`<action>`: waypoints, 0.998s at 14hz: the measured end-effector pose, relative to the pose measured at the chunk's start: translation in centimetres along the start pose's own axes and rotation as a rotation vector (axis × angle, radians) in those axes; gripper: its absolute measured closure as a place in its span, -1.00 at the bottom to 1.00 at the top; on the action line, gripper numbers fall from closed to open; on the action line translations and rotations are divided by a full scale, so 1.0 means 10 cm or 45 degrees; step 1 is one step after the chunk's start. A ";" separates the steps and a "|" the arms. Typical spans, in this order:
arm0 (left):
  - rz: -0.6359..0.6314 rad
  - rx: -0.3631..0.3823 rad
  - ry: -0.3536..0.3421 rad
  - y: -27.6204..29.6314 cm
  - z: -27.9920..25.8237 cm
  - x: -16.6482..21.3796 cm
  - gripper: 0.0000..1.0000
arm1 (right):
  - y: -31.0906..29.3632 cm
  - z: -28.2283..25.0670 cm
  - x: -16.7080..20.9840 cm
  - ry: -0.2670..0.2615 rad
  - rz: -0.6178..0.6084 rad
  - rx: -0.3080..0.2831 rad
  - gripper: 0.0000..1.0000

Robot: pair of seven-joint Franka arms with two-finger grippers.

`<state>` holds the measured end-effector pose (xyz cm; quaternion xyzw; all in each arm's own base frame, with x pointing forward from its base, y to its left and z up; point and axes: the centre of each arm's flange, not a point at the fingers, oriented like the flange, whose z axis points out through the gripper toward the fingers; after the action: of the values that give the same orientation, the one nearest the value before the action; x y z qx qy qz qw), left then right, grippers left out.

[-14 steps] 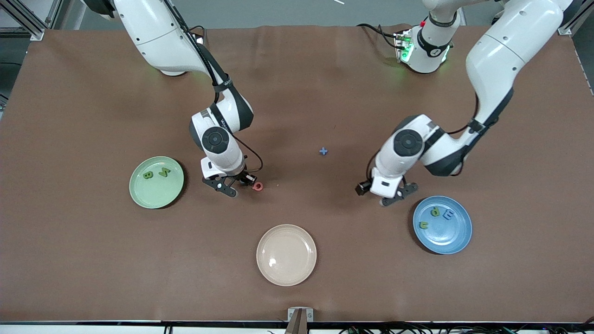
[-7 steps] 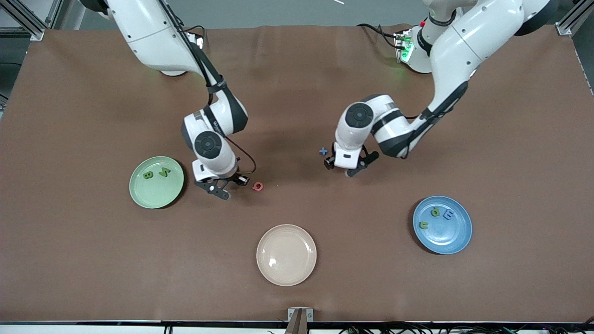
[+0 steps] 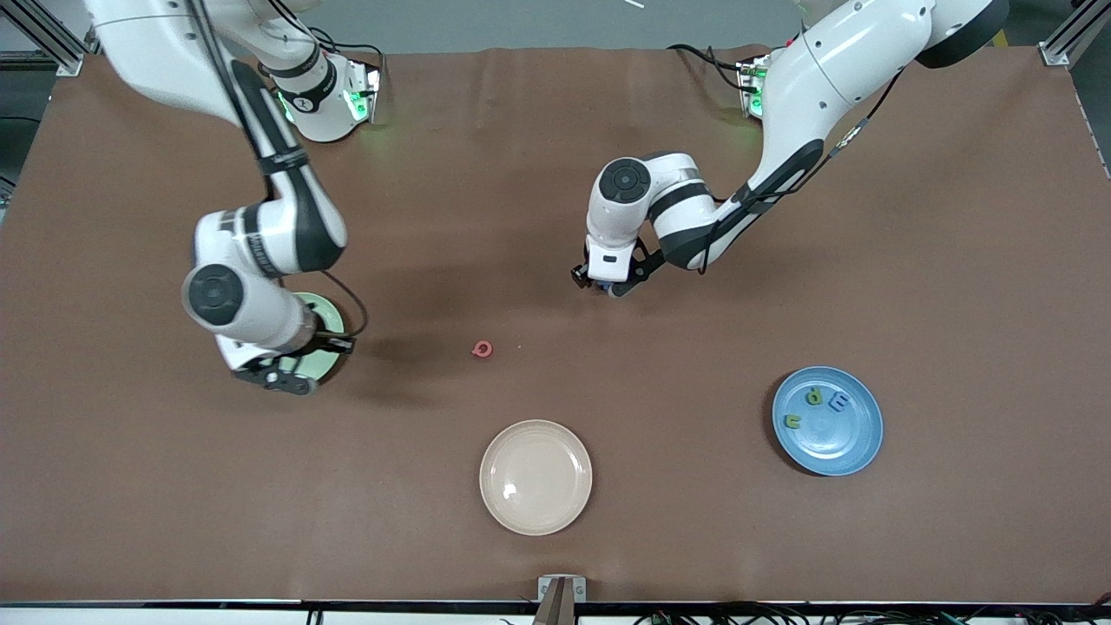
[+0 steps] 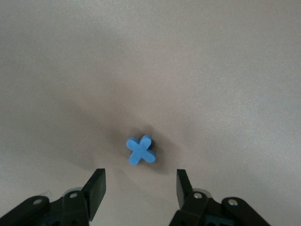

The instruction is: Sort upper and lower case letters into plates

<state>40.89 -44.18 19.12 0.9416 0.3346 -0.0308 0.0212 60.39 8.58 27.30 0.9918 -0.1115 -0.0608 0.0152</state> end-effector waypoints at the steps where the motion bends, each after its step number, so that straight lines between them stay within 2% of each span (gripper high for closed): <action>1: -0.002 0.000 0.002 0.00 0.00 0.01 -0.38 | 0.20 0.07 0.04 -0.013 -0.018 0.001 0.30; 4: 0.011 -0.003 0.017 -0.01 0.02 0.05 -0.35 | 0.44 0.21 0.06 -0.003 -0.028 0.010 0.30; 11: 0.050 0.000 0.030 -0.03 0.13 0.04 -0.19 | 0.36 0.62 -0.01 -0.004 -0.046 0.010 0.30; 12: 0.051 0.000 0.030 -0.03 0.13 0.03 -0.09 | 0.36 0.69 -0.02 -0.008 -0.047 0.008 0.30; 14: 0.050 0.001 0.031 -0.03 0.14 0.04 -0.03 | 0.35 0.78 -0.02 -0.009 -0.051 0.007 0.30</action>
<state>40.95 -43.74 17.70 0.9483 0.3162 -0.0190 0.0173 58.42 5.13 19.72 0.9936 -0.0920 -0.0645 0.0111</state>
